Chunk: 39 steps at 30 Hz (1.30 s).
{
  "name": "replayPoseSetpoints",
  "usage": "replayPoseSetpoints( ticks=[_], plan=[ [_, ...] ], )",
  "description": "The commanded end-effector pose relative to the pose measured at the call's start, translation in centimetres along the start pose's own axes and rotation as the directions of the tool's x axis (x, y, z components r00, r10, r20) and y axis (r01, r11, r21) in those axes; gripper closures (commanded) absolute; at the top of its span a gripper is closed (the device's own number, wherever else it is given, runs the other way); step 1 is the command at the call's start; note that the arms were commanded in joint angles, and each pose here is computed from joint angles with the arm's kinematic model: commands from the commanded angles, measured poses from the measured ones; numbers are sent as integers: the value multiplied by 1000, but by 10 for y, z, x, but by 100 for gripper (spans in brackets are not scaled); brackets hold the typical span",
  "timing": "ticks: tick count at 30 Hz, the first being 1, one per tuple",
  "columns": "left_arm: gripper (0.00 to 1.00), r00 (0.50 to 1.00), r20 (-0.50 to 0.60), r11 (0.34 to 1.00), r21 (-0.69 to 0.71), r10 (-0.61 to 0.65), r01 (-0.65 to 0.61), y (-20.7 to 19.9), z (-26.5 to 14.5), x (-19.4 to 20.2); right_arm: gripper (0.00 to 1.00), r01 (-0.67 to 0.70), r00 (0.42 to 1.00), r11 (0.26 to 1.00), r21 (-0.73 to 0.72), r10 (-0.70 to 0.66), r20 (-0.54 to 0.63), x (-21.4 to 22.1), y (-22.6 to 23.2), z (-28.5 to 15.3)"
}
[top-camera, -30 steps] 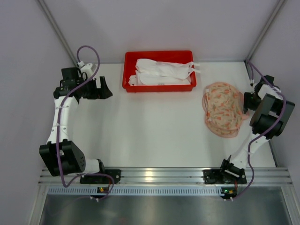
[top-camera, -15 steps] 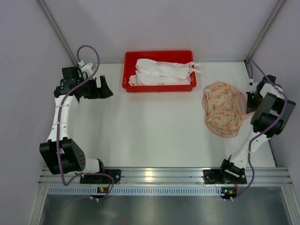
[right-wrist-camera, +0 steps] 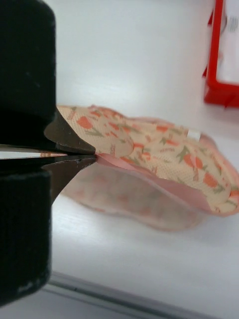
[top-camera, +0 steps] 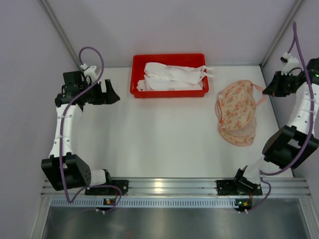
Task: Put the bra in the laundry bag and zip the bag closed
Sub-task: Open the laundry bag at the center of the board.
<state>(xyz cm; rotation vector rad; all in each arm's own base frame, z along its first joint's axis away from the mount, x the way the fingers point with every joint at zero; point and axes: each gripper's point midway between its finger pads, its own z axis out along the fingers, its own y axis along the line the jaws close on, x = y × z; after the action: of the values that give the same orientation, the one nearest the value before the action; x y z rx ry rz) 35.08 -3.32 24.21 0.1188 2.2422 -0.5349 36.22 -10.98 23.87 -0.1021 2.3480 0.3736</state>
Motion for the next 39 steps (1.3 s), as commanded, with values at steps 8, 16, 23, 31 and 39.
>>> replayPoseSetpoints(
  ticks=[8,16,23,31,39],
  plan=[
    [1,999,48,1000,-4,13,-13,-9,-14,-8,100,180,967,934,-308,-112,228,-56,147,-33],
    [1,999,50,1000,-10,6,-6,-9,-14,-9,100,254,909,897,-363,-93,405,-98,215,-70],
    [1,999,33,1000,-18,-4,5,-5,-11,-3,100,260,923,855,-450,-82,376,-70,282,-38],
    [1,1000,7,1000,-6,-19,19,-4,-6,8,100,192,978,828,-526,-117,173,16,379,67],
    [1,997,-20,998,9,-69,69,-5,-1,19,92,212,974,747,-630,-214,73,68,491,98]
  ],
)
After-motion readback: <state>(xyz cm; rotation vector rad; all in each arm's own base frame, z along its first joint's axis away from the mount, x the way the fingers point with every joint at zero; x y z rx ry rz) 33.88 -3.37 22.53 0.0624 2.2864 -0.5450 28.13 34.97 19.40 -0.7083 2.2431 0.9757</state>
